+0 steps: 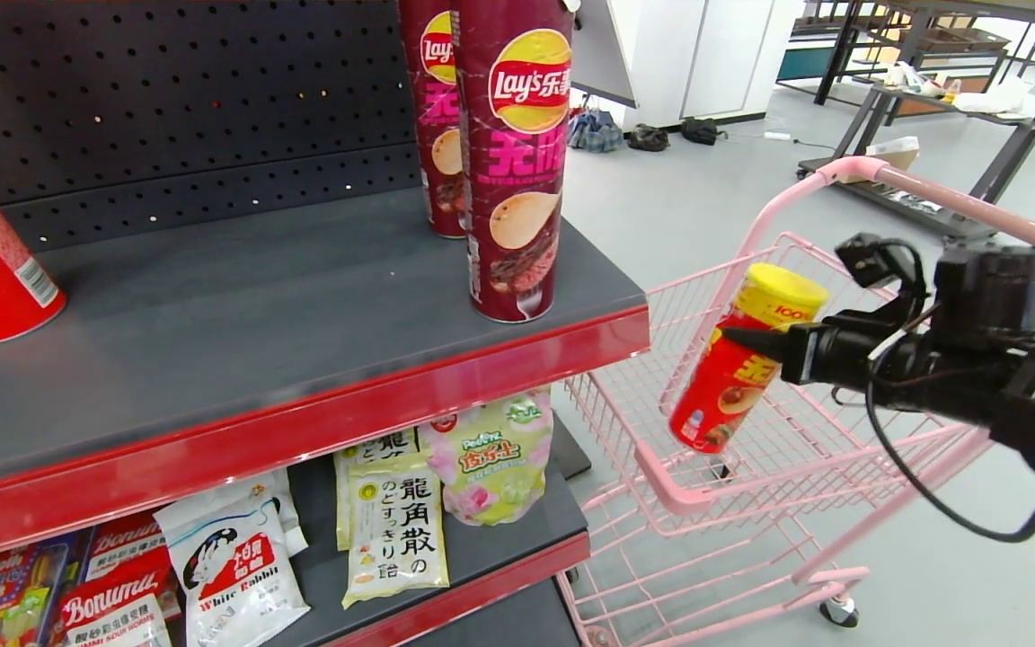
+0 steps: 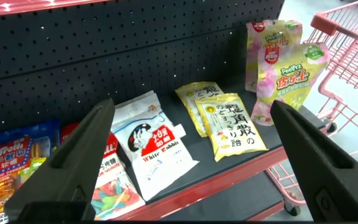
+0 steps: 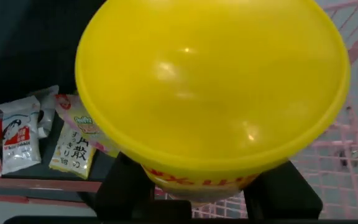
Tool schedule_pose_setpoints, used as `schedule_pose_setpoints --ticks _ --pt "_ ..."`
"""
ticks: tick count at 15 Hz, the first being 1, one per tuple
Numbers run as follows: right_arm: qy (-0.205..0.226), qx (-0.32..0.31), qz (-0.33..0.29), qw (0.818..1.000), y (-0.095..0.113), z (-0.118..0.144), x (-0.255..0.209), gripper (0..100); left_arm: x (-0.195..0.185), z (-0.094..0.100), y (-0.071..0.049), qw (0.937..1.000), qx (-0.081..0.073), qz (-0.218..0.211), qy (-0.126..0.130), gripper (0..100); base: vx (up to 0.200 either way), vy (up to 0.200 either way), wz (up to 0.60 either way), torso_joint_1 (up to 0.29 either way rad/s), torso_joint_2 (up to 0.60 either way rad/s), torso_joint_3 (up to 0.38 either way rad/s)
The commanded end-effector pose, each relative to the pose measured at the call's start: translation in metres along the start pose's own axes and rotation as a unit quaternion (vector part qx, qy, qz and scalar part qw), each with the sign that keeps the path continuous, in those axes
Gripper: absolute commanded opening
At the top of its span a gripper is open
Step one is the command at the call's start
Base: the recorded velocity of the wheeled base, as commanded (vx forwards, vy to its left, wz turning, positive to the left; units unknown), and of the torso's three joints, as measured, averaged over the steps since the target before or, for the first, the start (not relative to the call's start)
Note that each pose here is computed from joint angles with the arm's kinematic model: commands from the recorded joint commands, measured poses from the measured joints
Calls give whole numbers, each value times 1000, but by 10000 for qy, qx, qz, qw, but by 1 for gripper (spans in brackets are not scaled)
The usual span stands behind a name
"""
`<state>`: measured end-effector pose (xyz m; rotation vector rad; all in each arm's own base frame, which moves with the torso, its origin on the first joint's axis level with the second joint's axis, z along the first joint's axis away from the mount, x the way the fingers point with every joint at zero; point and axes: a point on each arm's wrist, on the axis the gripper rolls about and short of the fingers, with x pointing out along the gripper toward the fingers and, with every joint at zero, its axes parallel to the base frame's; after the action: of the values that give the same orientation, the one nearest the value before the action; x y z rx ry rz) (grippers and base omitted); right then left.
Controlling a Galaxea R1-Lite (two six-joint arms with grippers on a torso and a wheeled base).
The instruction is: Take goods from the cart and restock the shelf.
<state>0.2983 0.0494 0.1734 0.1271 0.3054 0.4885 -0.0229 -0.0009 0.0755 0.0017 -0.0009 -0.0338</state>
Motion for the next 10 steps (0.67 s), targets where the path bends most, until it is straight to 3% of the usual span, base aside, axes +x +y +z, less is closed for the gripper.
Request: schedule_pose_setpoints --ticks 1,4,7,10 --pt "-1029 -759 -236 9915 25 73 -86 0 0 0 0 10000 -9 0 4 100 0 0 0 0 0 0" --pt "-1090 -863 -913 9861 51 69 -172 0 0 0 0 10000 -9 0 4 100 0 0 0 0 0 0" --pt "-767 -591 -1435 9849 81 19 -246 0 0 0 0 10000 -9 -7 4 100 0 0 0 0 0 0" --pt "-852 -531 -1886 9769 92 -23 -269 0 0 0 0 10000 -9 -7 4 100 0 0 0 0 0 0"
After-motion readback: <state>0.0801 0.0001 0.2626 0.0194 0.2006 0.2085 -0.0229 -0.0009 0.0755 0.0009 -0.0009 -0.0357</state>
